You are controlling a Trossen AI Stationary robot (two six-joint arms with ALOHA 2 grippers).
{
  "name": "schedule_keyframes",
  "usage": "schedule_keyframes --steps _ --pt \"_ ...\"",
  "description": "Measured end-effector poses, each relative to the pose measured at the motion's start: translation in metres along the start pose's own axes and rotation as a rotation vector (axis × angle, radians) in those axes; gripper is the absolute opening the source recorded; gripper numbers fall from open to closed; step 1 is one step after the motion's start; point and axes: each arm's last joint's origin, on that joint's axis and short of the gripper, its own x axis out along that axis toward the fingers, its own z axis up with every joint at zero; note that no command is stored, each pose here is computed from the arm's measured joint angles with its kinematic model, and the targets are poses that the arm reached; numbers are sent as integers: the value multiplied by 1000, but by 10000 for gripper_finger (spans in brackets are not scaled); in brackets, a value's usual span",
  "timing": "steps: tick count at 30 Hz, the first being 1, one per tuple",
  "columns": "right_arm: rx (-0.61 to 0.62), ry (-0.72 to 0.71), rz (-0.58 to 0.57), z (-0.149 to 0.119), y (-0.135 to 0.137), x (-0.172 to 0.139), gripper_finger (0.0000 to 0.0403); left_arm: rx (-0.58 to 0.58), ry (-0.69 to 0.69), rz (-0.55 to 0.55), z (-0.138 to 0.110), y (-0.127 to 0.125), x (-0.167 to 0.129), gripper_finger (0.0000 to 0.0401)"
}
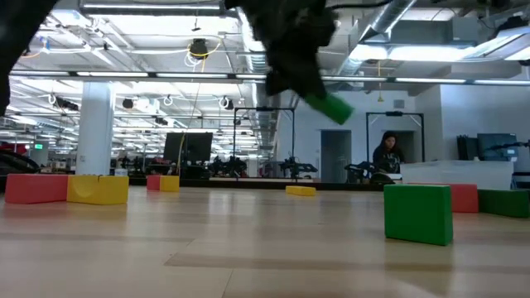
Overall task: Sort & place blocks by color
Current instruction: Put the bottom left green block into the orange bin
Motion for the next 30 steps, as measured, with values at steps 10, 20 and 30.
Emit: schedule_keyframes --steps 10,20,30 --pt "-97 51 11 -33 -3 12 244 -314 -157 66 -93 -27 -85 103" --pt "-29 40 22 -41 16 29 244 -102 49 59 -159 -65 -151 103" --pt "155 26 -43 -75 59 88 244 46 435 -306 -253 -116 -146 103"
